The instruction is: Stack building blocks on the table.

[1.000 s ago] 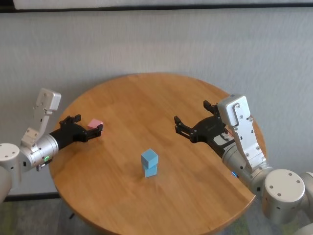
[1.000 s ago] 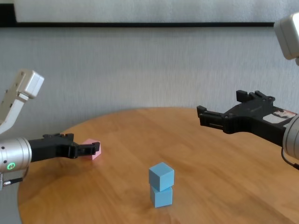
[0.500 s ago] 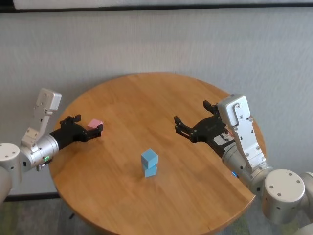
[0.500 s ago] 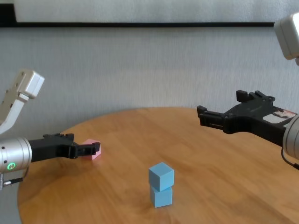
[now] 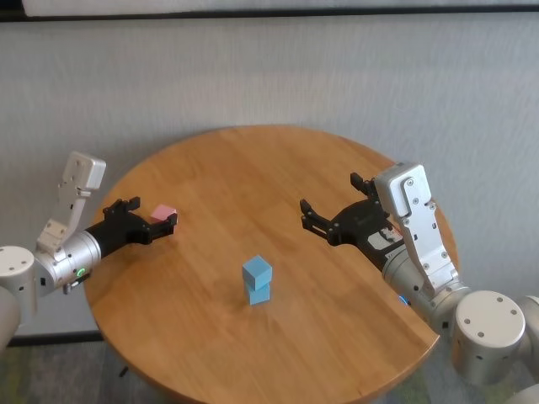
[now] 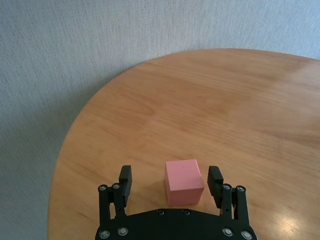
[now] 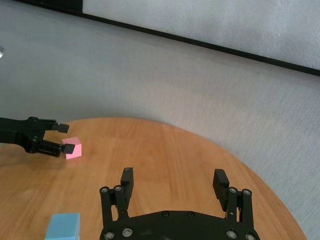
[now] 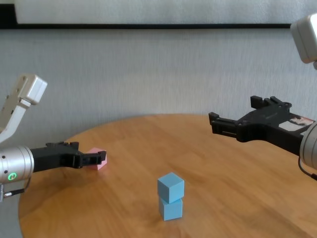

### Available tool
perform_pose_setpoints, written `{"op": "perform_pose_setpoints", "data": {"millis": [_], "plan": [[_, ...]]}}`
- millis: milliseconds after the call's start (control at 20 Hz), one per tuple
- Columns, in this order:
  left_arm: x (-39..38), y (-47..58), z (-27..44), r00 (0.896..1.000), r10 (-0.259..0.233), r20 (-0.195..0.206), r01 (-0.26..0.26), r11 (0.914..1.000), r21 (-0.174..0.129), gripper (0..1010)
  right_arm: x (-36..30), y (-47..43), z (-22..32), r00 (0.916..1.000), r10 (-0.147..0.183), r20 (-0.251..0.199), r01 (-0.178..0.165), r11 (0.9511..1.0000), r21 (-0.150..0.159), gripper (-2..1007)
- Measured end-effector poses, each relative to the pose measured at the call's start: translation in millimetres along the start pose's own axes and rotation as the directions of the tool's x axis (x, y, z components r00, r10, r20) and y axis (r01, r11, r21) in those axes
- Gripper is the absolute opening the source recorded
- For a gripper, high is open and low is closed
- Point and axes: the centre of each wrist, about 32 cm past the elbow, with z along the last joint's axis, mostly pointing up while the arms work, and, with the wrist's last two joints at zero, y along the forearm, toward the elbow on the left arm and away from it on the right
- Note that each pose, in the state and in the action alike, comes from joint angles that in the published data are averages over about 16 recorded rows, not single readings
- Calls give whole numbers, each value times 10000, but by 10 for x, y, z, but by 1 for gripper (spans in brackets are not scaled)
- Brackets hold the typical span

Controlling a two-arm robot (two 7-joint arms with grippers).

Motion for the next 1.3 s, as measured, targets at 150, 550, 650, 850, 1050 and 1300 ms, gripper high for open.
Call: {"op": "perform_pose_setpoints", "data": {"millis": [150,550,650,850,1050,1300], "plan": [[0,0,0,10000,0,0,0,10000,0,919,0,0,0,10000,0,0,0,10000,0,1005],[1,1,0,10000,1,1,-1,10000,1,713,0,0,0,10000,0,0,0,10000,0,1005],[1,1,0,10000,1,2,-1,10000,1,648,0,0,0,10000,0,0,0,10000,0,1005],[1,1,0,10000,0,2,0,10000,2,536,0,0,0,10000,0,0,0,10000,0,1005],[1,1,0,10000,0,1,0,10000,3,457,0,0,0,10000,0,0,0,10000,0,1005],[1,1,-1,10000,-1,0,1,10000,5,404,0,0,0,10000,0,0,0,10000,0,1005]]}}
